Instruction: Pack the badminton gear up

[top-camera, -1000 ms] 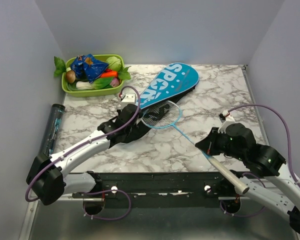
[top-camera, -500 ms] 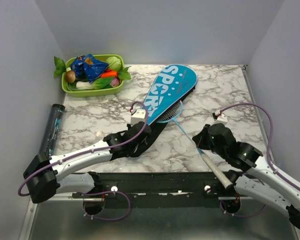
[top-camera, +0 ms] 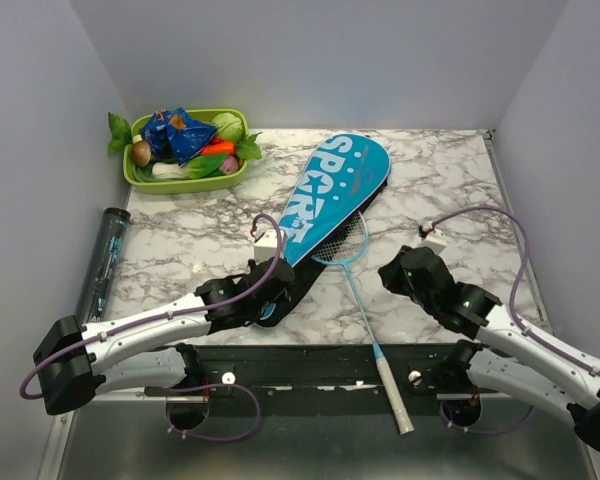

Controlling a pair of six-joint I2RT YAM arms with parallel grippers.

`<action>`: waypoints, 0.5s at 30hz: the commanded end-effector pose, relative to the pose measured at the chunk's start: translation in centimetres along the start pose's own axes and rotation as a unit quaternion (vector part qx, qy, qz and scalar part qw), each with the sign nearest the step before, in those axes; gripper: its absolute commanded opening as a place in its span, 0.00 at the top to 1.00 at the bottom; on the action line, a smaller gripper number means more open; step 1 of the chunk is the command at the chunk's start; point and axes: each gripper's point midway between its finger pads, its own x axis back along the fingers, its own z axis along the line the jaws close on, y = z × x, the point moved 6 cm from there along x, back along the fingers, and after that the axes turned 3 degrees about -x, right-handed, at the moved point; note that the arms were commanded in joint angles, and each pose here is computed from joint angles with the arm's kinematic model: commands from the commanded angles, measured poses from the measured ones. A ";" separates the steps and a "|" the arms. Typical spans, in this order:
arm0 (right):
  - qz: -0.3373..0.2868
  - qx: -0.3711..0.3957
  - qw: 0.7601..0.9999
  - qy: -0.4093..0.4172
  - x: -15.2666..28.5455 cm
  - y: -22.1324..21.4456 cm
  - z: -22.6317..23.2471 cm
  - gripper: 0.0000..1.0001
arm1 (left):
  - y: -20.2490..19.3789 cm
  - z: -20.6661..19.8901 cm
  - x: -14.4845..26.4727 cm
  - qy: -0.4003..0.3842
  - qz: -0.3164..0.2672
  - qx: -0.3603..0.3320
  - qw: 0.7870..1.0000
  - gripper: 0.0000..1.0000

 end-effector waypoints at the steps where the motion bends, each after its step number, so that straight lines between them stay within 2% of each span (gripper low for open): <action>1: 0.060 0.030 0.997 0.030 -1.8 -1.8 1.8 0.59 | 0.7 -0.5 0.1 -0.004 -0.011 0.016 1.000 1.00; 4: 0.132 0.063 0.989 0.032 -3.5 -4.2 2.3 0.44 | 0.4 -0.7 -0.1 -0.007 -0.009 0.019 1.000 1.00; 8: 0.198 0.090 0.976 0.033 -4.8 -6.9 2.1 0.42 | 0.0 -0.8 -0.4 -0.009 -0.006 0.019 1.000 1.00; 15: 0.238 0.118 0.964 0.016 -5.9 -9.6 1.3 0.41 | -0.5 -0.5 -0.7 -0.003 -0.004 0.012 1.000 1.00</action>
